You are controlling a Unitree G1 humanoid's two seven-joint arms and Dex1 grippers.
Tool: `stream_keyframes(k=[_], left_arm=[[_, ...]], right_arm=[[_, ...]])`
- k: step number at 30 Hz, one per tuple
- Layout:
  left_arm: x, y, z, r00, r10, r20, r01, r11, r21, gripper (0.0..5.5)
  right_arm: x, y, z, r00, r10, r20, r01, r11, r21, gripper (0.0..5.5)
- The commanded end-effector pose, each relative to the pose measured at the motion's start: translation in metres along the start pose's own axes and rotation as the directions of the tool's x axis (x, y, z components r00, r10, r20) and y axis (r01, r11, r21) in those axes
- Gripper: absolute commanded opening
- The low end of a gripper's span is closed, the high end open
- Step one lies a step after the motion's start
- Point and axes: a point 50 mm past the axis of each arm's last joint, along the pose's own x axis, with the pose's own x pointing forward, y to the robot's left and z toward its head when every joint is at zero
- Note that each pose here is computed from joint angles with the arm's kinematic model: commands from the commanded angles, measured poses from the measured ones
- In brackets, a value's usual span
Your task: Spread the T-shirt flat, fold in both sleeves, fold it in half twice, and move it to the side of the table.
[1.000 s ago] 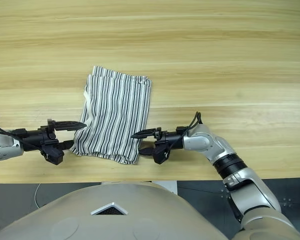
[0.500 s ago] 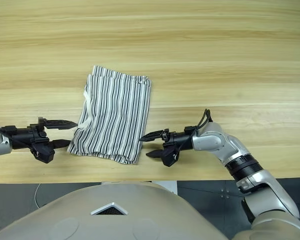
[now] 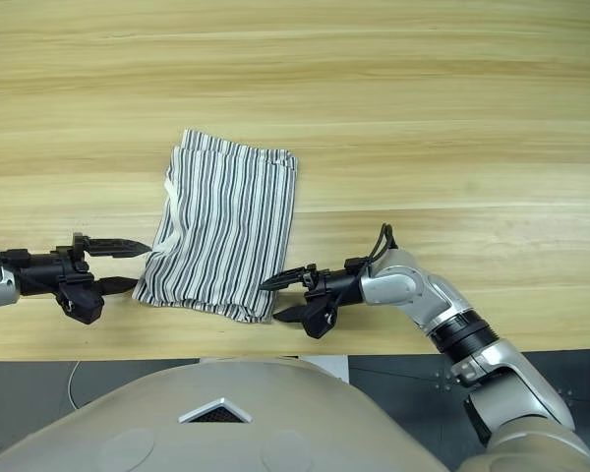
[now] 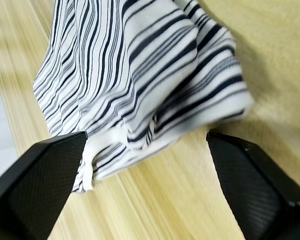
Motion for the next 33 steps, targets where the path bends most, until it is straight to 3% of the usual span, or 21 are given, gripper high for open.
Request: stream_keyframes(k=[1,12,13,28,33], left_arm=[[0.011,-0.023,0.011,0.991,-0.128,0.044,0.129,0.991,-0.035,4.46],[0.020,-0.023,0.017,0.986,-0.147,0.079,0.149,0.988,-0.029,4.46],[0.020,-0.023,0.017,0.985,-0.151,0.080,0.153,0.988,-0.028,4.51],[0.028,-0.005,0.019,0.987,-0.141,0.072,0.143,0.989,-0.023,1.78],[0.032,0.000,0.022,0.989,-0.120,0.085,0.126,0.990,-0.062,1.05]], right_arm=[[0.005,-0.006,0.000,1.000,0.006,-0.002,-0.006,1.000,-0.029,3.23],[0.014,-0.008,0.000,1.000,0.018,0.011,-0.018,0.999,-0.045,3.23],[0.014,-0.008,0.000,1.000,0.018,0.013,-0.018,0.999,-0.044,3.03],[0.015,-0.017,-0.002,1.000,-0.006,0.022,0.007,0.998,-0.069,0.25],[0.015,-0.017,0.001,0.999,-0.012,0.032,0.014,0.997,-0.082,0.11]])
